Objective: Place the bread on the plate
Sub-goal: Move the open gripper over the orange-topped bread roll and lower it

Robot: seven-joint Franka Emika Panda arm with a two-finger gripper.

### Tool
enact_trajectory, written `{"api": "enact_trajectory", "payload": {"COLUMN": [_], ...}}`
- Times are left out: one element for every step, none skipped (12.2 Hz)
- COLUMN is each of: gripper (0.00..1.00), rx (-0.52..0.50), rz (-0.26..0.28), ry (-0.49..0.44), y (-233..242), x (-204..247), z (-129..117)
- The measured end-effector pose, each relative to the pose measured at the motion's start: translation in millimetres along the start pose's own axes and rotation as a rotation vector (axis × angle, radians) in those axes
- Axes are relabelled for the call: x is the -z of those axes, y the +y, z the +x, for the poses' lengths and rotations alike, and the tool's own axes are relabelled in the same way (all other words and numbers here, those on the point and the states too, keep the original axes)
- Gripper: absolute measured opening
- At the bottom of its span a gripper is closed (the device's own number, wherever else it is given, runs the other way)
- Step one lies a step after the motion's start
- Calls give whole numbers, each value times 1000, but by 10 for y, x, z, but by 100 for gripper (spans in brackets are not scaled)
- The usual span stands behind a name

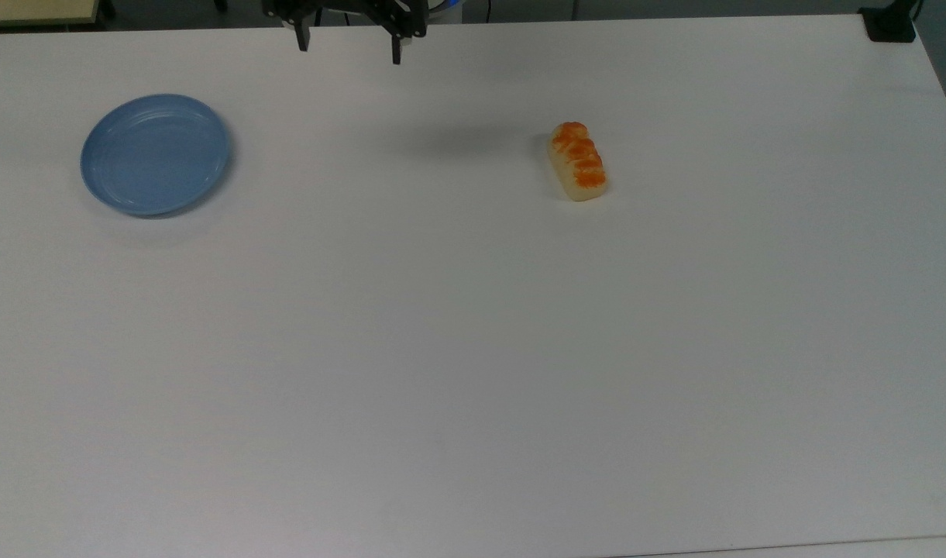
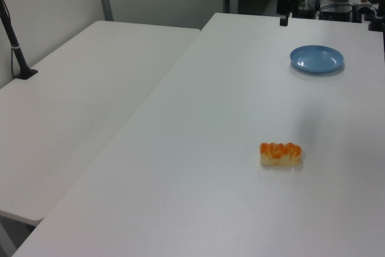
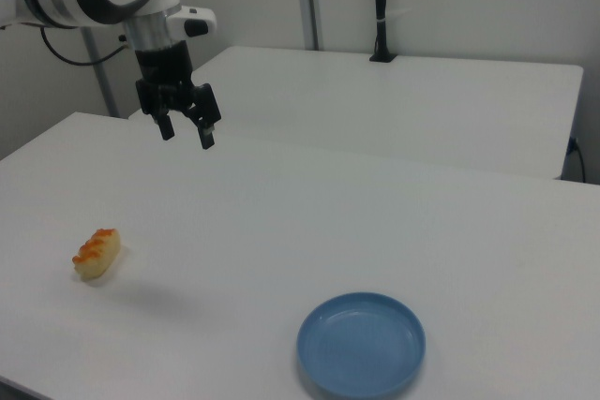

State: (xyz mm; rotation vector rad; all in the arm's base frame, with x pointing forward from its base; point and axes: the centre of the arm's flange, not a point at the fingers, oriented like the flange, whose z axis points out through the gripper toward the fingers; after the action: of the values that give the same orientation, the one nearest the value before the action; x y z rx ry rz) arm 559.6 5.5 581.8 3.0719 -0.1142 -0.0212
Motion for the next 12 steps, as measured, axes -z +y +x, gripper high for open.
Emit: {"api": "enact_trajectory", "payload": {"gripper": [100, 100, 100, 100, 100, 100, 100, 100, 100, 100, 100, 100], "rx": [10, 25, 52, 88, 116, 160, 190, 235, 259, 280, 290, 311], "rz": [1, -3, -9, -15, -19, -24, -28, -33, -38, -47, -53, -62], "ry": [-13, -37, -65, -90, -99, -103, -106, -108, -111, -114, -113, -111], "y": [-99, -259, -453, -672, -841, -1113, -1292, -1585, -1795, -2131, -2336, -2620], "x": [-70, -199, -353, -523, -658, -879, -1024, -1232, -1367, -1555, -1659, -1799], "z": [18, 47, 62, 55, 44, 9, -33, -129, -219, -384, -496, -672]}}
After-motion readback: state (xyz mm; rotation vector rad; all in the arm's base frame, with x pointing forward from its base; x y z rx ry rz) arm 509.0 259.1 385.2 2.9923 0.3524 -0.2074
